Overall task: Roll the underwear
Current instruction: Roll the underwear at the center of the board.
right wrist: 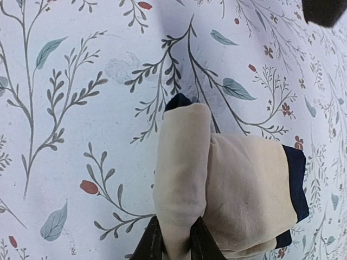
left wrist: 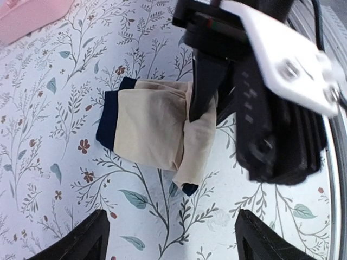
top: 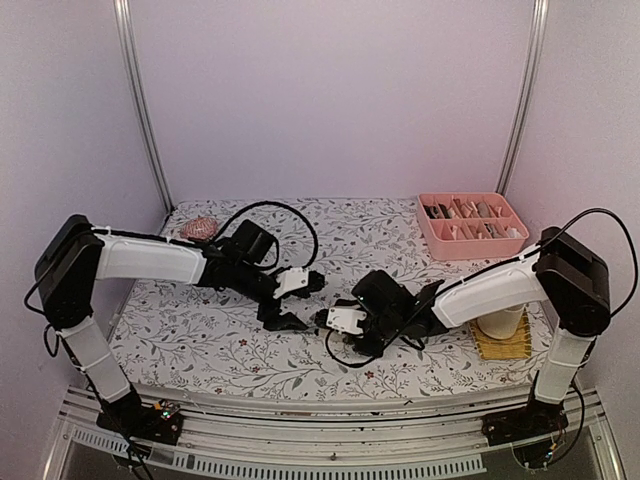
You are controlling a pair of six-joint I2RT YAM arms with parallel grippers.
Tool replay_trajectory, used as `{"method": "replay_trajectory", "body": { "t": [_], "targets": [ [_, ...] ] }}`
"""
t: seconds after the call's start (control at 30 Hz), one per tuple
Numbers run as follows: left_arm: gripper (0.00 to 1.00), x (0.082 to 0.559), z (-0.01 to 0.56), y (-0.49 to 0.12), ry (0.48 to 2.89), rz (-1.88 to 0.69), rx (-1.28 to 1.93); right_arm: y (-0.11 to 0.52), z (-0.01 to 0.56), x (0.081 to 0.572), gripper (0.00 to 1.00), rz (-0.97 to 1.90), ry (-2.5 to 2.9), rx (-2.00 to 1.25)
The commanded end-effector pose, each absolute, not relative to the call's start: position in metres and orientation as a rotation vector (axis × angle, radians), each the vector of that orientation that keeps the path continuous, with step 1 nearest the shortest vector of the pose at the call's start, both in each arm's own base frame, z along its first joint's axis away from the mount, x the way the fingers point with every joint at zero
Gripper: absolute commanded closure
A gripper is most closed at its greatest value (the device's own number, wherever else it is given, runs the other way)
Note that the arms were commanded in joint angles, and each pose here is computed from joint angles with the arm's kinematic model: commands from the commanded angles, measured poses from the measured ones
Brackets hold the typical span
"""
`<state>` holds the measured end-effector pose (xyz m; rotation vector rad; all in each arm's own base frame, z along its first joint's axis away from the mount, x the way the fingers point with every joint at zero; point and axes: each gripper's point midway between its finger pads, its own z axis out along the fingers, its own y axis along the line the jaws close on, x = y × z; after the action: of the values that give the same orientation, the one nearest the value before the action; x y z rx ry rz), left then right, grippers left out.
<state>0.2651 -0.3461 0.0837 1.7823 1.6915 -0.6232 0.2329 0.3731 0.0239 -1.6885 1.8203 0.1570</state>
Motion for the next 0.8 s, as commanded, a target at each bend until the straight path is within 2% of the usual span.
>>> {"method": "replay_trajectory", "body": {
  "t": [0.0, 0.37, 0.67, 0.77],
  "targets": [
    [0.19, 0.276, 0.096, -0.342, 1.523, -0.495, 1.712, 0.360, 0.007, 0.212, 0.87, 0.476, 2.114, -1.676],
    [0.24, 0.256, 0.084, -0.350, 1.300, -0.287, 1.749, 0.359, -0.002, 0.201, 0.87, 1.040, 2.448, -1.482],
    [0.31, 0.231, 0.062, -0.376, 1.187, -0.226, 1.860, 0.351, -0.012, 0.196, 0.87, 1.228, 2.573, -1.349],
    [0.37, 0.225, 0.049, -0.383, 1.166, -0.216, 1.909, 0.349, -0.012, 0.197, 0.87, 1.249, 2.590, -1.329]
  ]
}}
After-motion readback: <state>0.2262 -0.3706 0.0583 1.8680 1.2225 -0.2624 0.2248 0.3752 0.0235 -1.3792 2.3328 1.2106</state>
